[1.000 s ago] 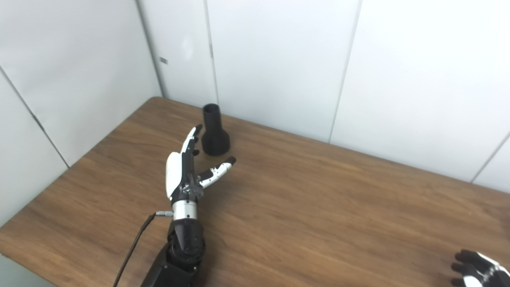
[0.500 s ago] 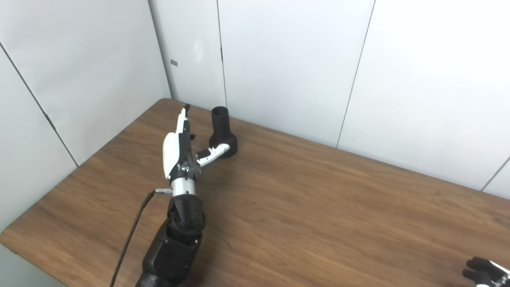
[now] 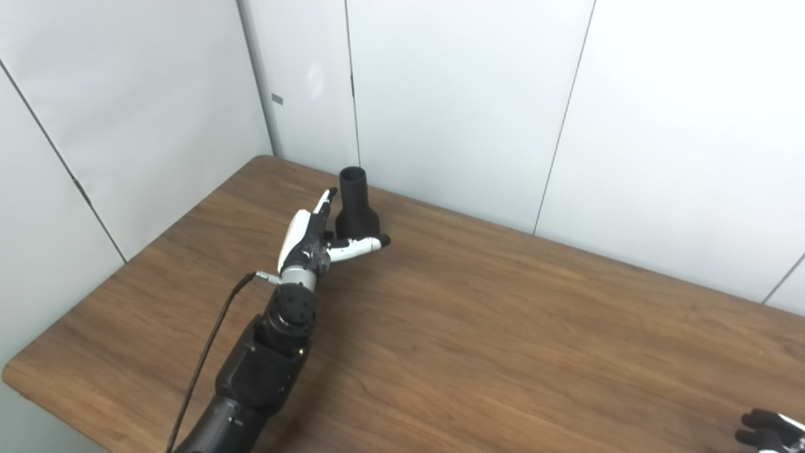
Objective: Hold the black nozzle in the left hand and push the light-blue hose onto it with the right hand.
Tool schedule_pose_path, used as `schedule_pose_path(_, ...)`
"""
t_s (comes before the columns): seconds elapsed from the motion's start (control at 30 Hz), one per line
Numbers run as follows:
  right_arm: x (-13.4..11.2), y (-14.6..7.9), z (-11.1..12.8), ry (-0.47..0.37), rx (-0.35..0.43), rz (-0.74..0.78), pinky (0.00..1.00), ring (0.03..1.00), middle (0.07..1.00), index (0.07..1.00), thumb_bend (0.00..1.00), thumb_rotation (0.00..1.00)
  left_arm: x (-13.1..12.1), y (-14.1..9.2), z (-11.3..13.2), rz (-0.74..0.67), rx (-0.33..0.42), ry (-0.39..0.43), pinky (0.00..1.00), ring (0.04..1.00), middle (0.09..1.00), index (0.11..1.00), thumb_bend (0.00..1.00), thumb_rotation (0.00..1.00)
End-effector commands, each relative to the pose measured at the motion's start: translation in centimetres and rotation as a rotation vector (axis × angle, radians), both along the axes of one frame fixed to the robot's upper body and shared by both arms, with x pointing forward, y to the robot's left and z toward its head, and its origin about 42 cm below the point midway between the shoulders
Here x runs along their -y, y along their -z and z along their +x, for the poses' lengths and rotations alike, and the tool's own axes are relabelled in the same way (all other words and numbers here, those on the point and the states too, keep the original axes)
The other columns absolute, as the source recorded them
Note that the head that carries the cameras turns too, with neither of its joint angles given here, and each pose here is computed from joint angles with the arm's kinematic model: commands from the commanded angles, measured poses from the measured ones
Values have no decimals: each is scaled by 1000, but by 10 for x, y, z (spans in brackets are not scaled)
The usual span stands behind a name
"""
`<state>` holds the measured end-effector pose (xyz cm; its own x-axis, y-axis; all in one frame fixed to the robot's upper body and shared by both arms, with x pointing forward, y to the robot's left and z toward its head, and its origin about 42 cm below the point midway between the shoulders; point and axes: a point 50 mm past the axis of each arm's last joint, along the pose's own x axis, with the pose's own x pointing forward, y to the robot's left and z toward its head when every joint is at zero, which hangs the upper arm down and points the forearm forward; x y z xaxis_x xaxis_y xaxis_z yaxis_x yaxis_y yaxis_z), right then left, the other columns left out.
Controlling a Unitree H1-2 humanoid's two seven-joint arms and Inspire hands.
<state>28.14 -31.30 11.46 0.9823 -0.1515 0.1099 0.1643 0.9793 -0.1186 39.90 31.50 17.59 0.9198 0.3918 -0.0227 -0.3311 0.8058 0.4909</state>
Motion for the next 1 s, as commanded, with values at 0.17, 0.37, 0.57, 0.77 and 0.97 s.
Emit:
schedule_pose_path(0.17, 4, -12, 2, 14, 53, -25, 426, 571, 611, 574, 553, 586, -7, -11, 19, 19, -13, 45, 885, 1000, 1000, 1000, 1000, 325)
schedule_pose_path(0.37, 5, -12, 1, 20, 47, -32, 416, 566, 606, 565, 574, 593, -15, -9, 21, 40, -53, 48, 891, 1000, 1000, 1000, 1000, 325)
schedule_pose_path(0.57, 5, -12, 0, 17, 48, -29, 403, 549, 592, 553, 611, 597, -24, -7, 22, 94, -123, 19, 863, 984, 1000, 1000, 1000, 259)
schedule_pose_path(0.77, 7, -12, -1, 16, 54, -32, 393, 540, 584, 545, 644, 601, -27, -4, 23, 247, -184, 41, 790, 958, 998, 1000, 1000, 211)
schedule_pose_path(0.97, 7, -12, -2, 16, 49, -38, 381, 526, 572, 534, 703, 623, -28, 0, 25, 372, -228, 44, 786, 915, 964, 976, 1000, 183)
